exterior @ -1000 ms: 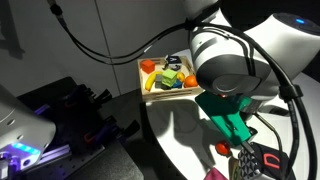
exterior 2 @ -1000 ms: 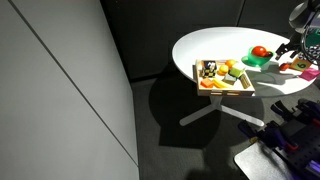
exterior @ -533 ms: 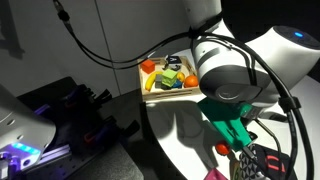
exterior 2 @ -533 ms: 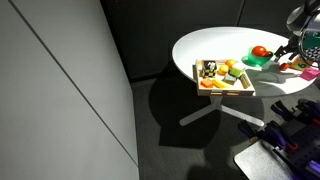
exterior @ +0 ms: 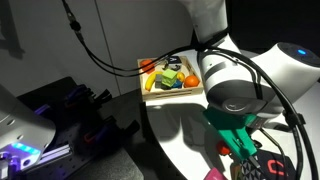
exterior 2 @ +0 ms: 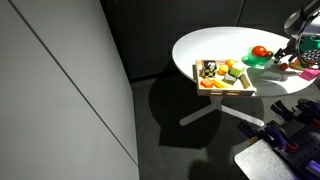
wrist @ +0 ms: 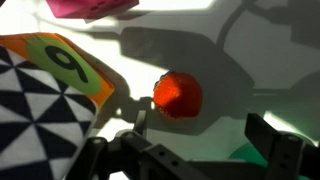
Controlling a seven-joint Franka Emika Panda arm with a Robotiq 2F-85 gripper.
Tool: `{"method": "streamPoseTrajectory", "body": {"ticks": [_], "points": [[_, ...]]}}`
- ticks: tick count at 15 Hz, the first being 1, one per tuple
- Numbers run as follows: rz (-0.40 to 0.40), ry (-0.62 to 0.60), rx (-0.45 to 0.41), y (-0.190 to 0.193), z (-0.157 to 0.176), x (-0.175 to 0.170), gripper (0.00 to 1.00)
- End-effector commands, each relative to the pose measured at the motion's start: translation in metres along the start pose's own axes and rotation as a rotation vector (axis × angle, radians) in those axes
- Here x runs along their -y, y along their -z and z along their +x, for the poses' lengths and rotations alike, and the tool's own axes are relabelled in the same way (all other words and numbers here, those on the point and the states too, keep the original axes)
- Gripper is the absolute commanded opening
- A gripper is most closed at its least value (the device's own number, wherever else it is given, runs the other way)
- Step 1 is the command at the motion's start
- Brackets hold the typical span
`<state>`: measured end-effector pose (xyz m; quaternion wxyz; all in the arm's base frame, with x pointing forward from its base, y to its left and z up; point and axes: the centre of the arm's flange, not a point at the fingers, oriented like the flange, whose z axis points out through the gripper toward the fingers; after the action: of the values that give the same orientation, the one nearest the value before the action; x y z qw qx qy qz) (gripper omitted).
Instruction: Put the strawberry in the bowl
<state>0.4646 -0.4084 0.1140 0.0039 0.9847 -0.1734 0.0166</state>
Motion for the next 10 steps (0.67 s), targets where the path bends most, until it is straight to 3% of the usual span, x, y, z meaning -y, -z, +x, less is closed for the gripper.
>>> {"method": "streamPoseTrajectory", "body": {"ticks": [1, 10], "points": [[-0.019, -0.007, 0.012, -0.0069, 0.0121, -0.0098, 1.0], [-0.013, 0.005, 0.041, -0.01, 0.0052, -0.0157, 1.0]]}}
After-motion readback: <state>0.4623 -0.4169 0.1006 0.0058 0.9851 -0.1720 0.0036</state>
